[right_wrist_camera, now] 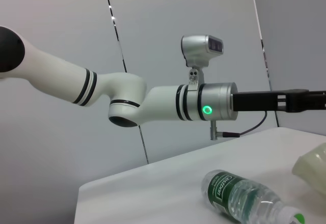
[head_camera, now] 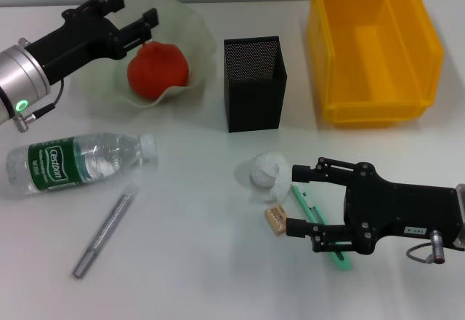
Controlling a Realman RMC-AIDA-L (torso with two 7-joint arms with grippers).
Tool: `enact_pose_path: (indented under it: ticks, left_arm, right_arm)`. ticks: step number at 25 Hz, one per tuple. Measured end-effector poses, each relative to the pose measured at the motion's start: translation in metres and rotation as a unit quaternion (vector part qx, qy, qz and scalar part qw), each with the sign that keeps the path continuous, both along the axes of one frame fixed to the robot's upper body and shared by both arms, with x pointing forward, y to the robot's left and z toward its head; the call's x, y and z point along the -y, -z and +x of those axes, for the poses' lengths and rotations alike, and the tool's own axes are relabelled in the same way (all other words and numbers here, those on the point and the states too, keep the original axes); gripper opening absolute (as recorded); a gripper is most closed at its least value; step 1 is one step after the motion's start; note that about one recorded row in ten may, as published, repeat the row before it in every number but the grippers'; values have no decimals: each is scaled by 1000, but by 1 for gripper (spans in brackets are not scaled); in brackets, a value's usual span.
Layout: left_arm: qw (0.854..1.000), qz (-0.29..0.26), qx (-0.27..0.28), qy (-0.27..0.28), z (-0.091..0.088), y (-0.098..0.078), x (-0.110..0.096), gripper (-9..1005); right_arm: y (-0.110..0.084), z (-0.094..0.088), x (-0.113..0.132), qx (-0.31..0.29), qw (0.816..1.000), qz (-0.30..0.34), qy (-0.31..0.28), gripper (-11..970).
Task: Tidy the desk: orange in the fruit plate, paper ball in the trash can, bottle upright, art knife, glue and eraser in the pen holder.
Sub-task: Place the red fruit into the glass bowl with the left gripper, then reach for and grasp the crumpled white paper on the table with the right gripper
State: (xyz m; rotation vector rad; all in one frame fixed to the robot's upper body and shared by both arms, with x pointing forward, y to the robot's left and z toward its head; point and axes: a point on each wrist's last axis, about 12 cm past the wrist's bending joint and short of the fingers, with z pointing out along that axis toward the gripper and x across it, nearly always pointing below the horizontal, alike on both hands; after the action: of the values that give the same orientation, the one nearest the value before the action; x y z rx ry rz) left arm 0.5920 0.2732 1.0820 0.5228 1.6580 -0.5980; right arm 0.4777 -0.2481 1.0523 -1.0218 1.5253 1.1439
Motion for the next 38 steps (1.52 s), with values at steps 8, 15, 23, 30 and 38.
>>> enact_pose_path:
  ticks: [8, 15, 23, 30, 38]
  left_arm:
    - [978, -86, 75, 173, -49, -23, 6, 732]
    - [942, -121, 107, 295, -104, -29, -5, 737]
    - [941, -56, 21, 333, -137, 1, -13, 737]
    - [949, -15, -19, 315, -131, 15, -11, 738]
    - [950, -15, -28, 311, -125, 19, -6, 738]
  right_arm:
    - [2, -2, 0, -6, 1000, 2, 1, 745]
    - [2, -2, 0, -6, 1000, 2, 1, 741]
    - [-2, -1, 2, 3, 1000, 10, 1, 737]
    - [-8, 0, 8, 7, 999, 28, 16, 733]
    - [-43, 28, 20, -60, 997, 25, 44, 728]
